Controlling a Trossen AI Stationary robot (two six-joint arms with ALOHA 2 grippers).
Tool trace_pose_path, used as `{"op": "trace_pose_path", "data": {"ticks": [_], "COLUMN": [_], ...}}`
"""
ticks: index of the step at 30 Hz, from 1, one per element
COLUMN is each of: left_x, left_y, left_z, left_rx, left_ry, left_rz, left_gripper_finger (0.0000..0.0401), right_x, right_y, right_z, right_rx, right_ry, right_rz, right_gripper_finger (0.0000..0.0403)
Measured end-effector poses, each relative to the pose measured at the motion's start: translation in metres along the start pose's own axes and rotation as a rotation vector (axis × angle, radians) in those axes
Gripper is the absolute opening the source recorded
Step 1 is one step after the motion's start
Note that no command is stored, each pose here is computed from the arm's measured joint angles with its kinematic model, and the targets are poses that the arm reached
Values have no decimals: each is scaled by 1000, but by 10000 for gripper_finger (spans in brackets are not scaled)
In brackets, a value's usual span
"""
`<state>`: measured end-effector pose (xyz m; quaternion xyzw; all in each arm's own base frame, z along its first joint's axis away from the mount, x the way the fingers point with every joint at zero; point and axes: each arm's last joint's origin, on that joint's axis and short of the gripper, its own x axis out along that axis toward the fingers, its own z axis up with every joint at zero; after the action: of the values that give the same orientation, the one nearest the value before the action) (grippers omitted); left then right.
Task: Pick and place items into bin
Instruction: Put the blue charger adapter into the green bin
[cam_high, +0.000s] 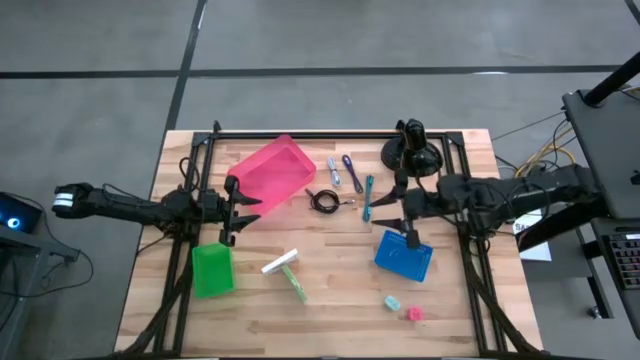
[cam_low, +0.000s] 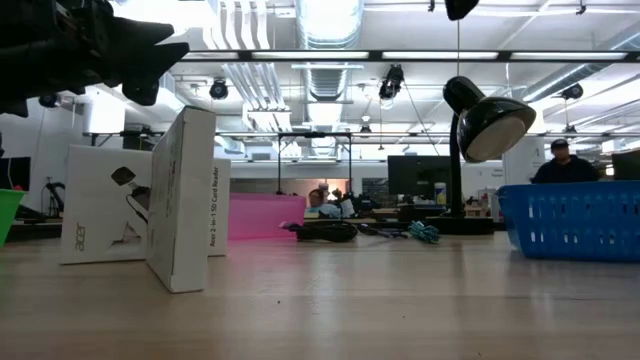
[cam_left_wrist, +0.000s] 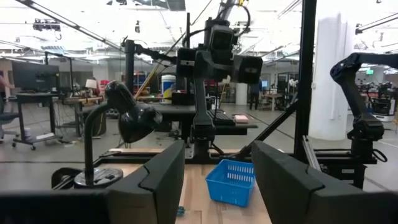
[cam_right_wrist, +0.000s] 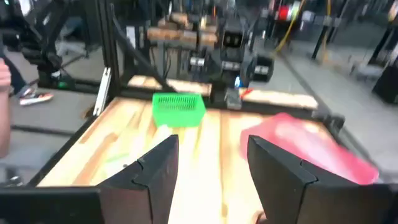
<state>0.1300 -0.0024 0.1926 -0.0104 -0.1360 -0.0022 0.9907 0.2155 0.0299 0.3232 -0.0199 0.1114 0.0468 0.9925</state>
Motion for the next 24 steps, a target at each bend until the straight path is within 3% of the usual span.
{"op": "trace_pose_path", "data": {"ticks": [15, 24], "left_x": [0, 0], "left_y": [0, 0], "left_z": [0, 0], "left_rx": [1, 1], "left_ry": [3, 3], "left_rz": [4, 4], "left_gripper_finger": [171, 171], "right_x": [6, 27], "right_y": [0, 4], "right_z": [37, 26], "right_rx": [225, 343], "right_ry": [330, 554], "right_rz": [-33, -82], "right_gripper_finger": [178, 178]}}
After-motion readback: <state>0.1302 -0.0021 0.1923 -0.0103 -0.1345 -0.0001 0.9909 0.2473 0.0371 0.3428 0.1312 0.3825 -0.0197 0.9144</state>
